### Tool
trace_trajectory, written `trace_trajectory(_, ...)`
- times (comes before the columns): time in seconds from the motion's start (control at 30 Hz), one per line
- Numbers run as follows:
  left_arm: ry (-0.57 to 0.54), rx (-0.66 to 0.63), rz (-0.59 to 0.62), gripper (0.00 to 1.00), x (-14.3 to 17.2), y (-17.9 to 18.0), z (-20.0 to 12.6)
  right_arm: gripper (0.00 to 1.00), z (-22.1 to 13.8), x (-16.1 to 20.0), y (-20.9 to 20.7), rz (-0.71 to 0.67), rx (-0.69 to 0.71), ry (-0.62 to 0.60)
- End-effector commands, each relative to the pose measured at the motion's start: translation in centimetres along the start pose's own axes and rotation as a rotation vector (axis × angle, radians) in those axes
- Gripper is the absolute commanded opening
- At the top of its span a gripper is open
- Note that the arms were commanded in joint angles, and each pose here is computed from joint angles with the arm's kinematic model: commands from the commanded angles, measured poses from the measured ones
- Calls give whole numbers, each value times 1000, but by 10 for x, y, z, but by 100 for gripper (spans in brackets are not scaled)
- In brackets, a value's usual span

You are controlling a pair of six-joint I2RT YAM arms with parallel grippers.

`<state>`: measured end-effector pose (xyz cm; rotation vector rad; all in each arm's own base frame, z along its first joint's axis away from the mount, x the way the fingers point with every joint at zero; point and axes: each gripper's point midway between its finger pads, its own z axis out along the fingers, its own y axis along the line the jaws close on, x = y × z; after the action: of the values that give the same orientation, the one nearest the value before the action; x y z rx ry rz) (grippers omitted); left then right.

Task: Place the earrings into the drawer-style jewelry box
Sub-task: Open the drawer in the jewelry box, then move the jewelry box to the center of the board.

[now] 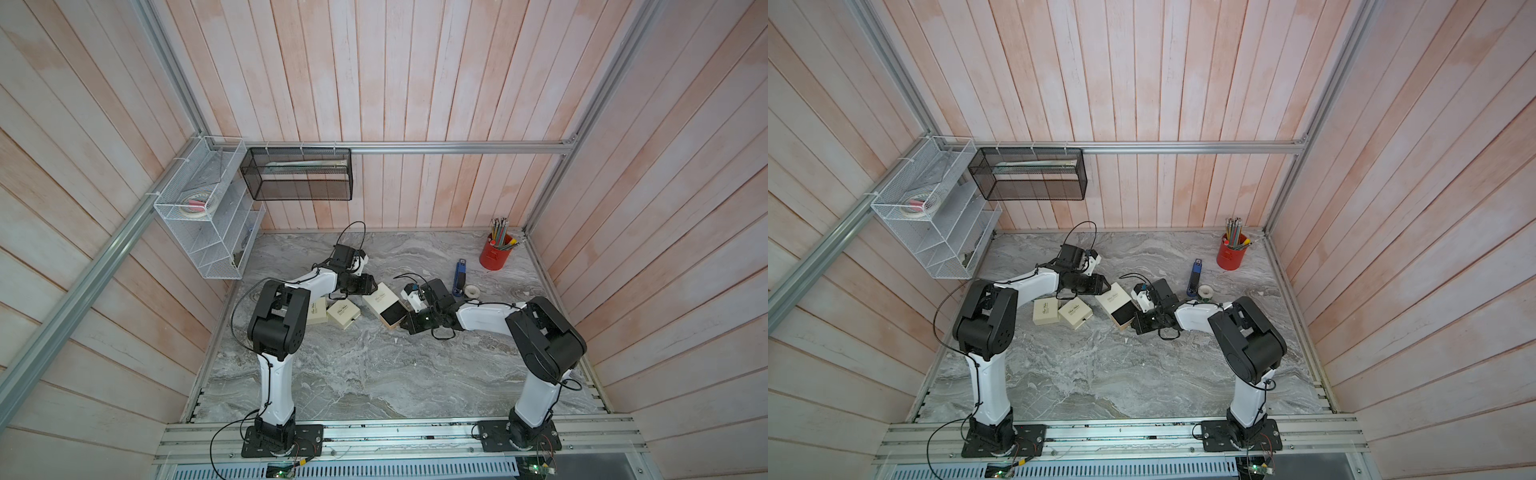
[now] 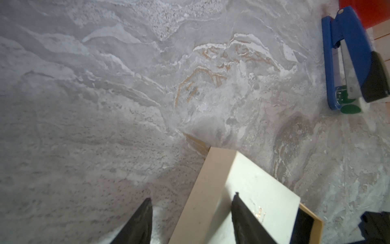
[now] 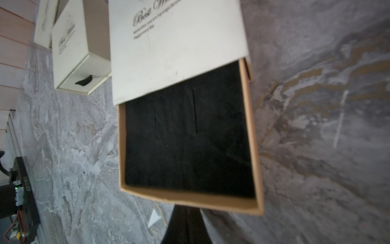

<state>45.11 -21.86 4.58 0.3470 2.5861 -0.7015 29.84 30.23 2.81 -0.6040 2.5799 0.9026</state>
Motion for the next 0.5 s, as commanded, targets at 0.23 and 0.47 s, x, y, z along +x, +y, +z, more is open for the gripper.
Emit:
trace_trajectory(0.23, 84, -115, -24, 60, 23, 31, 13, 0, -1, 19, -6, 34, 22, 52)
trace_trajectory(0.47, -44, -83, -15, 76, -29, 7, -18, 0, 3, 5, -1, 17, 12, 43)
